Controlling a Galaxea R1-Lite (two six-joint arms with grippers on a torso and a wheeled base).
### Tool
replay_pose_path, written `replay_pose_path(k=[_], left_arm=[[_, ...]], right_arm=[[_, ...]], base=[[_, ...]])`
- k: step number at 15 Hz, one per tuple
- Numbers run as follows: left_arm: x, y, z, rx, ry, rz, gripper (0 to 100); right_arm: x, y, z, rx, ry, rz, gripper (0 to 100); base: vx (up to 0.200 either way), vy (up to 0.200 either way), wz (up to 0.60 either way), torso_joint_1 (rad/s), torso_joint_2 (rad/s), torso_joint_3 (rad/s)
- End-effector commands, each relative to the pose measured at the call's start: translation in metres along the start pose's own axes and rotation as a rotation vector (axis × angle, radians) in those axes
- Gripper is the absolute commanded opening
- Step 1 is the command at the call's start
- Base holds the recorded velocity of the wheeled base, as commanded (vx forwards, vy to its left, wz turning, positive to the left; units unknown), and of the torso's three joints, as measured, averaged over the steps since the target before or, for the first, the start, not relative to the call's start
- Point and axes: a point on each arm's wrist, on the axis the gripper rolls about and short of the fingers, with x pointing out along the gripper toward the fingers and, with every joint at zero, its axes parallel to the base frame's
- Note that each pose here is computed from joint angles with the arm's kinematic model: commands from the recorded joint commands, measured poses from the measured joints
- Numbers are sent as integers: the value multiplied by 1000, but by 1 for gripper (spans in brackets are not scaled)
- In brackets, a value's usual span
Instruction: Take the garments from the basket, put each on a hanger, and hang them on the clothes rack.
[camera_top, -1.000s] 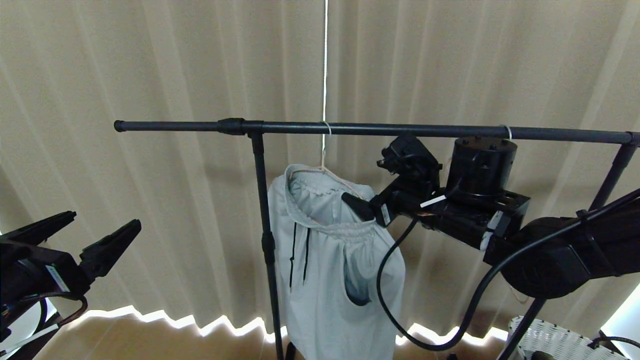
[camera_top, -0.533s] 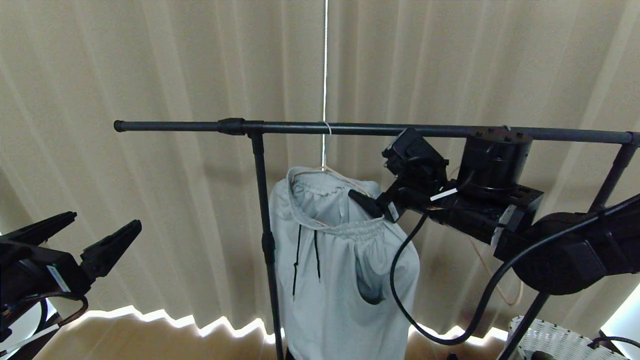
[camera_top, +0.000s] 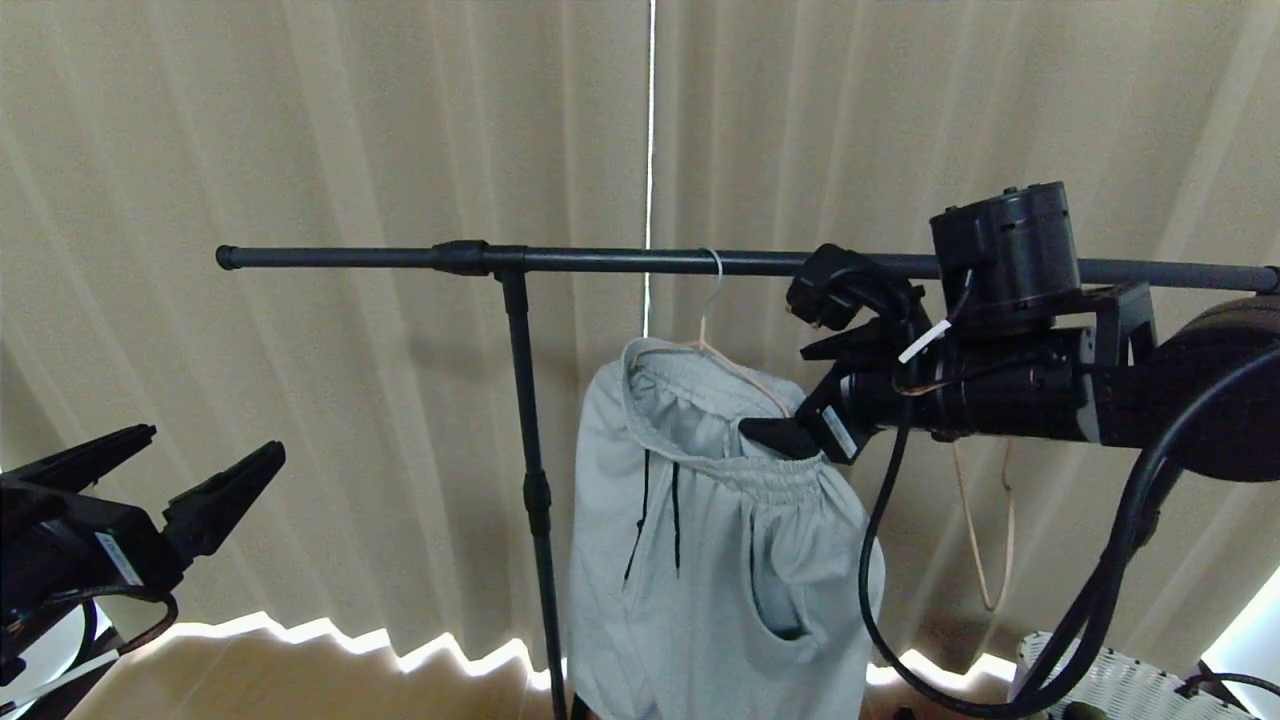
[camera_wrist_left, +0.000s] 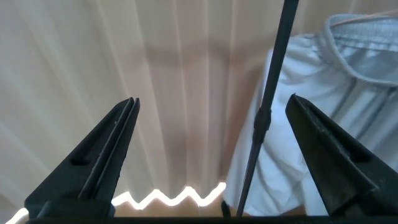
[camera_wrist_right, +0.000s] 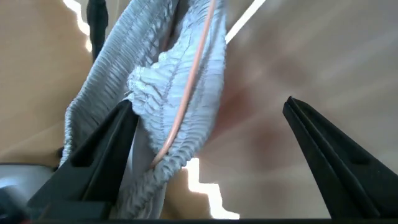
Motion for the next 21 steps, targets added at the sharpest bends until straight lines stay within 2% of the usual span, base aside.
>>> replay_pose_path(k=[1, 4, 8, 14, 17, 21], left_arm=[[0, 0, 0, 0, -1, 0, 100], [0, 0, 0, 0, 1, 0, 100], [0, 0, -1, 0, 4, 0, 100], [2, 0, -3, 2, 14, -4, 100], [2, 0, -3, 2, 16, -5, 100], [1, 0, -2, 2, 13, -5, 100]], right_arm=[[-9, -5, 15, 55, -13, -25, 100], [-2, -5, 13, 137, 46, -36, 100], [24, -6, 8, 154, 118, -158, 100], [19, 6, 22, 335, 106, -162, 100], [19, 6, 21, 359, 104, -238, 100], [19, 6, 20, 379, -20, -241, 100]], base=[[0, 0, 0, 0, 0, 0], [0, 0, 0, 0, 0, 0], [0, 0, 0, 0, 0, 0], [0, 0, 0, 0, 0, 0], [0, 0, 0, 0, 0, 0], [0, 0, 0, 0, 0, 0]])
